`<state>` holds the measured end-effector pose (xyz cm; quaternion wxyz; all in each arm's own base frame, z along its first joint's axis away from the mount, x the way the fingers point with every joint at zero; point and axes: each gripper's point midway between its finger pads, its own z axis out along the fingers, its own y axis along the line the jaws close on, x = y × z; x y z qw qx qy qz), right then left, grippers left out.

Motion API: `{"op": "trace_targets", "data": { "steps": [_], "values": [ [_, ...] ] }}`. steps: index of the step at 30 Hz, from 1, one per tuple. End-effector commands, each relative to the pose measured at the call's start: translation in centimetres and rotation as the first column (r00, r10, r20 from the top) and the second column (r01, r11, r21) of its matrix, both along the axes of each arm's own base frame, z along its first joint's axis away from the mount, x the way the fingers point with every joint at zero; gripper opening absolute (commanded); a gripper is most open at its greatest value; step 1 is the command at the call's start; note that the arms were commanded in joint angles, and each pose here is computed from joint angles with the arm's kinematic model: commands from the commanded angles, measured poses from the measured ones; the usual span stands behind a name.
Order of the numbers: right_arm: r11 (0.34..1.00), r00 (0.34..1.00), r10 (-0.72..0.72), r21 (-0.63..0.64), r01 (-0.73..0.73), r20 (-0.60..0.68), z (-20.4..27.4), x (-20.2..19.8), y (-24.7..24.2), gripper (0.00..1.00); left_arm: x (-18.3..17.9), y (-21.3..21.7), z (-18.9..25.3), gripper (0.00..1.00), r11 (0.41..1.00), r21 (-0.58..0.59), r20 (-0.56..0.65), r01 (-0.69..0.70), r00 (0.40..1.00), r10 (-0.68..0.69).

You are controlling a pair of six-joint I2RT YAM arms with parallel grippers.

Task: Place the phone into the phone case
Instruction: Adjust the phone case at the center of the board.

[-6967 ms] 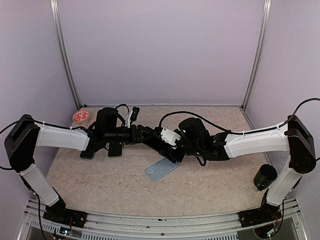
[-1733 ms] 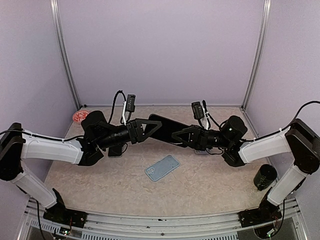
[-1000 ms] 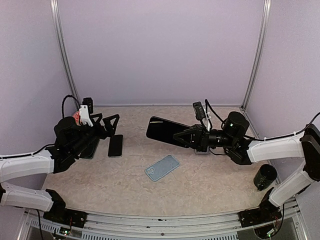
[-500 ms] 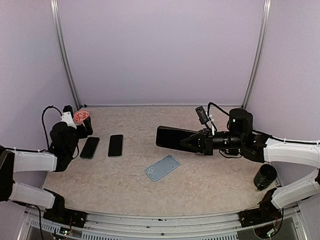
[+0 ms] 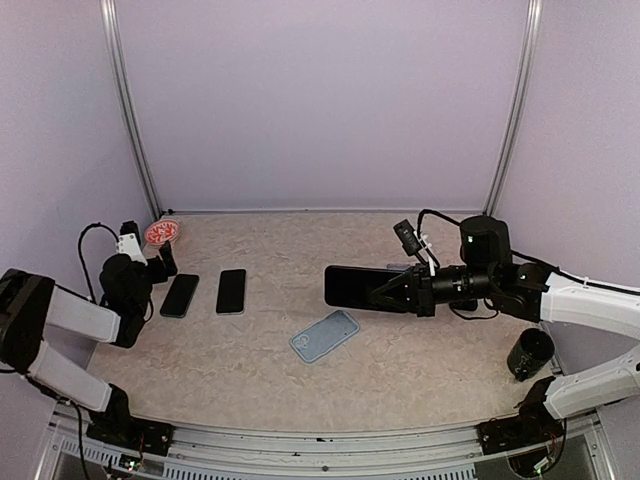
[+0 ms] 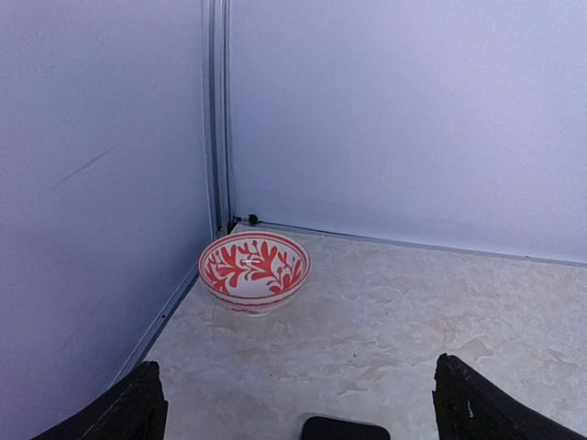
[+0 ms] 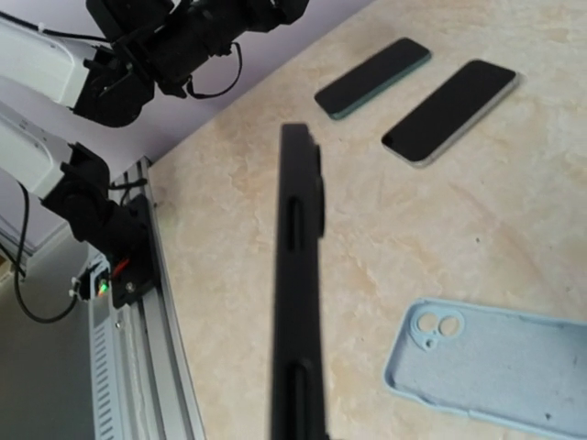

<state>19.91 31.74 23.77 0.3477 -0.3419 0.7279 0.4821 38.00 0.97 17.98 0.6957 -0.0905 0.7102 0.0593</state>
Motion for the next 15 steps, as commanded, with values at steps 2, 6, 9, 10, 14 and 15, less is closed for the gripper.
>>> {"op": "trace_targets", "data": {
  "steps": [2,6,9,10,14,15],
  "values": [
    [1.000,0.999,-0.001,-0.001,0.001,0.040,1.6,-0.2,-0.2,0.00,-2.2,1.3,-0.9,0.99,0.999,-0.011,0.097,-0.054,0.994,0.054],
    [1.000,1.000,-0.009,-0.028,0.010,0.025,1.6,-0.4,-0.7,0.00,-0.9,1.1,-2.2,0.99,0.999,0.001,0.044,-0.038,0.998,0.038],
    [0.999,1.000,-0.008,-0.038,0.009,0.017,1.6,-0.5,-0.8,0.00,-0.7,1.1,-2.6,0.99,1.000,-0.004,0.027,-0.027,0.999,0.027],
    [0.999,1.000,-0.007,-0.039,0.008,0.020,1.6,-0.5,-0.8,0.00,-0.7,1.1,-2.3,0.99,1.000,-0.002,0.040,-0.024,0.999,0.024],
    [0.999,1.000,-0.017,-0.044,0.018,0.024,1.5,-0.3,-0.9,0.00,-0.7,1.1,-2.3,0.99,1.000,-0.002,0.038,-0.022,0.999,0.022],
    [0.999,1.000,-0.018,-0.045,0.019,0.023,1.4,-0.4,-1.0,0.00,-0.6,1.1,-2.4,0.99,1.000,-0.002,0.037,-0.022,0.999,0.022]
  ]
}}
